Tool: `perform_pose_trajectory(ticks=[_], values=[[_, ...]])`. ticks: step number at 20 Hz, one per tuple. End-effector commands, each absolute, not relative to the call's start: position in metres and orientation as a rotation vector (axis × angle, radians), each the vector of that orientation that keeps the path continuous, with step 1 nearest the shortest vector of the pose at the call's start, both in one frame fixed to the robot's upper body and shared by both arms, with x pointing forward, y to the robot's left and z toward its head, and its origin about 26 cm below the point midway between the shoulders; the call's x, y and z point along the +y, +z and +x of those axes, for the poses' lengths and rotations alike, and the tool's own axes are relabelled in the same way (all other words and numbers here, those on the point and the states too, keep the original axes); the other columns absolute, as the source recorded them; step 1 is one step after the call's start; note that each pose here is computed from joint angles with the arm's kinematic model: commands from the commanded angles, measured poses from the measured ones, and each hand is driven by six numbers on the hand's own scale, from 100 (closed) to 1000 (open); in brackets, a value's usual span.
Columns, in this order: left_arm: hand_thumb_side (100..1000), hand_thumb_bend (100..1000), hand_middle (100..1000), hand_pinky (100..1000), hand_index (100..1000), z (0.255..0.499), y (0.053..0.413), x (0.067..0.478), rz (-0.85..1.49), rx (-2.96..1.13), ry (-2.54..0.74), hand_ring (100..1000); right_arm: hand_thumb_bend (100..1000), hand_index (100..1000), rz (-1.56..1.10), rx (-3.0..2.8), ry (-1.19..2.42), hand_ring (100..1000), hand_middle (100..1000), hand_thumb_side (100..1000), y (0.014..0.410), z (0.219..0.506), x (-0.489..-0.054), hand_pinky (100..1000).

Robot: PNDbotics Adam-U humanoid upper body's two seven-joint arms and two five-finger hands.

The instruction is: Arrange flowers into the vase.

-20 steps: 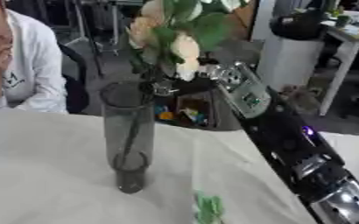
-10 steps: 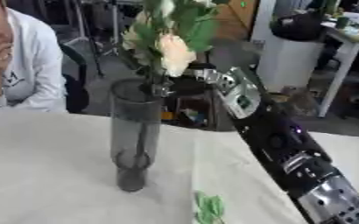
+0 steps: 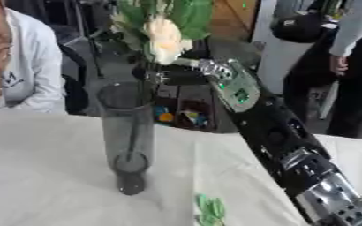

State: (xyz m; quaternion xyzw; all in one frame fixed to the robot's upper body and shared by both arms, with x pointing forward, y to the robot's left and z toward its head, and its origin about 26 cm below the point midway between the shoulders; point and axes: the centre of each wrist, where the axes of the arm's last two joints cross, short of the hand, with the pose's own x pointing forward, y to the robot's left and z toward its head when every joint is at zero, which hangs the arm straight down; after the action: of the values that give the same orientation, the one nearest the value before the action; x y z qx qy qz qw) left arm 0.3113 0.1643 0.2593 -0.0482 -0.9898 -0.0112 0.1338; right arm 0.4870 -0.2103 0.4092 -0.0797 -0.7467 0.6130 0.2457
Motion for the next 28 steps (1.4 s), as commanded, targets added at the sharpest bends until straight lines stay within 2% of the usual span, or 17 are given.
perform_pose_trajectory(ticks=[1, 9, 15, 22, 24, 25, 26, 27, 28], values=[[1000, 100, 856, 780, 971, 0.308, 0.265, 0.165, -0.146, -2.895, -0.057, 898, 277, 1000, -0.198, -2.051, 1.999, 1000, 1000, 901, 0.438, 0.472, -0.203, 939], [1000, 100, 856, 780, 971, 0.308, 0.265, 0.166, -0.143, -2.895, -0.058, 899, 324, 1000, -0.198, -2.023, 1.980, 1000, 1000, 921, 0.439, 0.471, -0.205, 941], [1000, 100, 857, 780, 971, 0.308, 0.265, 0.166, -0.142, -2.895, -0.059, 899, 362, 1000, -0.199, -2.007, 1.978, 1000, 1000, 983, 0.435, 0.474, -0.206, 941], [1000, 100, 857, 780, 972, 0.308, 0.265, 0.166, -0.141, -2.896, -0.059, 900, 376, 1000, -0.206, -1.992, 1.977, 1000, 1000, 967, 0.432, 0.476, -0.210, 940], [1000, 100, 857, 780, 972, 0.308, 0.265, 0.166, -0.140, -2.896, -0.059, 900, 348, 1000, -0.217, -1.980, 1.985, 1000, 1000, 890, 0.430, 0.477, -0.212, 939], [1000, 100, 857, 780, 972, 0.308, 0.265, 0.166, -0.140, -2.896, -0.059, 900, 306, 1000, -0.224, -1.973, 1.992, 1000, 1000, 806, 0.429, 0.477, -0.213, 939], [1000, 100, 857, 780, 972, 0.308, 0.265, 0.166, -0.140, -2.896, -0.060, 900, 300, 1000, -0.232, -1.964, 2.001, 1000, 1000, 792, 0.427, 0.478, -0.215, 940], [1000, 100, 857, 780, 972, 0.308, 0.265, 0.166, -0.138, -2.896, -0.060, 900, 245, 1000, -0.243, -1.954, 2.012, 1000, 1000, 665, 0.425, 0.479, -0.217, 944], [1000, 100, 857, 780, 972, 0.308, 0.265, 0.167, -0.136, -2.896, -0.061, 900, 226, 1000, -0.257, -1.944, 2.029, 1000, 1000, 629, 0.423, 0.480, -0.219, 947]])
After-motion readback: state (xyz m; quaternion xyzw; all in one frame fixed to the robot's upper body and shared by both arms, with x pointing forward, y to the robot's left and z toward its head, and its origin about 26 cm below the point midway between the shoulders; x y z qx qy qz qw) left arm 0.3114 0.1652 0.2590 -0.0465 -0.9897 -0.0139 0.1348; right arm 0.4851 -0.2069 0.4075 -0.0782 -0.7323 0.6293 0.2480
